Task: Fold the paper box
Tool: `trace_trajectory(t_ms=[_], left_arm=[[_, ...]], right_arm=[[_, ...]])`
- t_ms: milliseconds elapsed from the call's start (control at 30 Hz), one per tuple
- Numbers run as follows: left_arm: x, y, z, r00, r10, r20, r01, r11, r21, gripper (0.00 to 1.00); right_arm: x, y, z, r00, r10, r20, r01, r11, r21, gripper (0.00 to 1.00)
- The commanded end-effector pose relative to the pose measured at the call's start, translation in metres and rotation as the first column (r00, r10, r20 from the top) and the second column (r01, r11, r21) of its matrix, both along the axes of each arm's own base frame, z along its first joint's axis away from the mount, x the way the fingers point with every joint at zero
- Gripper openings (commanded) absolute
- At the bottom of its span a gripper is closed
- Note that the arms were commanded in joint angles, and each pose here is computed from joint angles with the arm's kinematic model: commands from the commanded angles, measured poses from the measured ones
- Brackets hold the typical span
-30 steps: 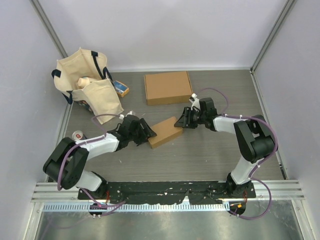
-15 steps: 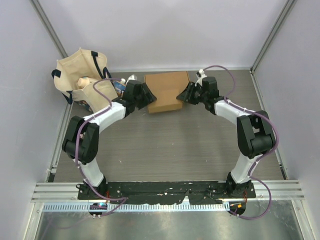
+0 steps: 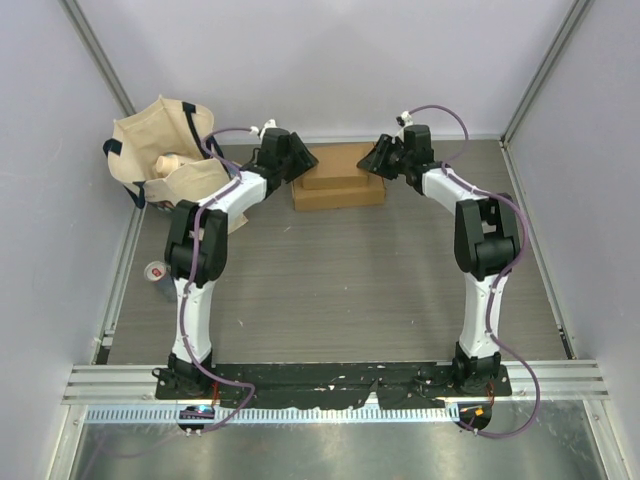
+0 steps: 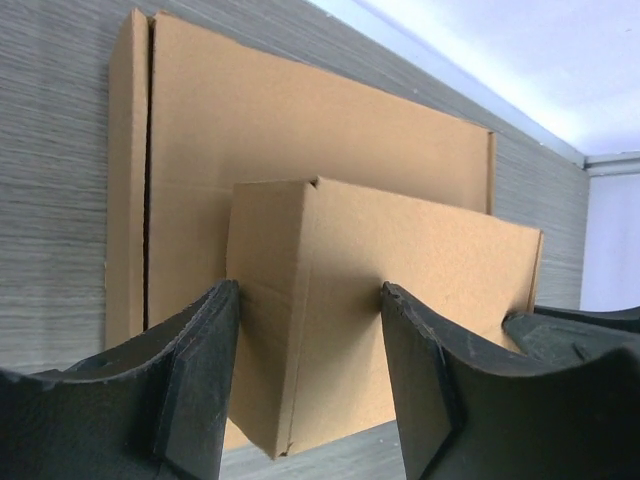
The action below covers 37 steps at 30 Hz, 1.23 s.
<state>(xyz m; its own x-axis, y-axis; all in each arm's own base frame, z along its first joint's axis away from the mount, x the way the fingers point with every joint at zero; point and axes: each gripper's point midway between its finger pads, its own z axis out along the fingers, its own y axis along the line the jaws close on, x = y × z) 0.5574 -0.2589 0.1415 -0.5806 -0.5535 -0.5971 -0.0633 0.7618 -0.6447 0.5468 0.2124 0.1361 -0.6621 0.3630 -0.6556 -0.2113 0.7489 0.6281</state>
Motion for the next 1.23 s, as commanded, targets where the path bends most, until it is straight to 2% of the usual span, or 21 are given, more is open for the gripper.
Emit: trace_trajectory(t_ms=[0, 100, 233, 300, 333, 367, 433, 500, 633, 700, 733, 767, 800, 833, 867, 933, 1000, 1033, 1067, 1167, 1200], left_arm=[[-0.011, -0.076, 0.052, 0.972, -0.208, 0.109, 0.225, 0.958, -0.18, 0.58], [-0.008, -0.076, 0.042, 0.975, -0.201, 0.095, 0.215, 0.963, -0.161, 0.57], [-0.006, -0.056, 0.041, 0.986, -0.154, 0.064, 0.16, 0.983, -0.091, 0.71], [-0.005, -0.04, 0.052, 0.99, -0.106, 0.088, 0.11, 0.993, -0.032, 0.77], [-0.009, -0.033, 0.05, 0.993, -0.093, 0.078, 0.094, 0.996, -0.007, 0.84], [-0.01, -0.022, 0.07, 0.992, -0.068, 0.106, 0.068, 0.998, 0.004, 0.89], [-0.019, -0.003, 0.076, 0.995, -0.041, 0.086, 0.035, 0.997, 0.07, 0.98], [-0.028, 0.024, 0.11, 0.99, 0.018, 0.137, -0.035, 0.992, 0.122, 1.0], [-0.058, 0.075, 0.174, 0.968, 0.11, 0.224, -0.16, 0.962, 0.222, 1.0], [-0.079, 0.089, 0.217, 0.949, 0.116, 0.293, -0.185, 0.958, 0.218, 1.0], [-0.093, 0.091, 0.233, 0.948, 0.076, 0.31, -0.155, 0.958, 0.241, 0.95], [-0.104, 0.09, 0.245, 0.944, 0.045, 0.327, -0.126, 0.965, 0.231, 0.94], [-0.13, 0.088, 0.277, 0.922, 0.005, 0.387, -0.084, 0.978, 0.189, 0.93], [-0.15, 0.072, 0.282, 0.917, -0.081, 0.392, 0.018, 0.987, 0.163, 0.91], [-0.168, 0.067, 0.292, 0.901, -0.116, 0.418, 0.057, 0.987, 0.151, 0.91], [-0.222, 0.059, 0.327, 0.838, -0.186, 0.513, 0.158, 0.983, 0.098, 0.91], [-0.253, 0.061, 0.348, 0.789, -0.202, 0.58, 0.208, 0.976, 0.057, 0.92], [-0.277, 0.071, 0.368, 0.754, -0.194, 0.627, 0.221, 0.975, 0.035, 0.92], [-0.288, 0.076, 0.377, 0.739, -0.19, 0.646, 0.223, 0.974, 0.031, 0.93], [-0.326, 0.089, 0.412, 0.662, -0.215, 0.718, 0.248, 0.967, 0.062, 0.95], [-0.341, 0.095, 0.429, 0.633, -0.222, 0.742, 0.255, 0.964, 0.071, 0.97]], right_arm=[[-0.002, 0.047, 0.035, 0.984, 0.164, 0.063, -0.168, 0.983, 0.069, 0.43], [0.011, 0.048, 0.033, 0.985, 0.161, 0.066, -0.165, 0.984, 0.062, 0.43], [0.017, 0.039, 0.029, 0.989, 0.139, 0.049, -0.139, 0.99, 0.003, 0.48], [0.02, 0.025, 0.038, 0.994, 0.09, 0.066, -0.088, 0.995, -0.041, 0.61], [0.02, 0.015, 0.038, 0.996, 0.077, 0.052, -0.073, 0.995, -0.069, 0.65], [0.02, 0.009, 0.043, 0.996, 0.068, 0.053, -0.064, 0.995, -0.08, 0.68], [0.016, -0.011, 0.055, 0.999, 0.017, 0.029, -0.013, 0.991, -0.13, 0.7], [0.01, -0.036, 0.067, 0.998, -0.043, 0.042, 0.052, 0.974, -0.219, 0.71], [-0.036, -0.091, 0.108, 0.968, -0.229, 0.097, 0.249, 0.901, -0.355, 0.72], [-0.055, -0.111, 0.116, 0.947, -0.3, 0.116, 0.321, 0.865, -0.385, 0.72], [-0.072, -0.114, 0.112, 0.948, -0.303, 0.097, 0.316, 0.859, -0.402, 0.72], [-0.092, -0.114, 0.145, 0.943, -0.294, 0.153, 0.331, 0.872, -0.362, 0.72], [-0.108, -0.11, 0.158, 0.946, -0.273, 0.176, 0.318, 0.886, -0.336, 0.72], [-0.124, -0.11, 0.156, 0.95, -0.259, 0.173, 0.304, 0.893, -0.331, 0.72], [-0.151, -0.112, 0.194, 0.936, -0.247, 0.249, 0.313, 0.908, -0.278, 0.72], [-0.183, -0.12, 0.212, 0.928, -0.208, 0.308, 0.303, 0.904, -0.302, 0.74], [-0.23, -0.139, 0.264, 0.866, -0.226, 0.447, 0.368, 0.892, -0.263, 0.8], [-0.25, -0.147, 0.287, 0.826, -0.216, 0.52, 0.392, 0.884, -0.256, 0.89], [-0.284, -0.158, 0.319, 0.757, -0.24, 0.608, 0.432, 0.881, -0.191, 0.92], [-0.345, -0.172, 0.393, 0.587, -0.248, 0.771, 0.464, 0.883, -0.069, 0.93], [-0.382, -0.179, 0.432, 0.502, -0.257, 0.826, 0.464, 0.886, -0.006, 0.92]])
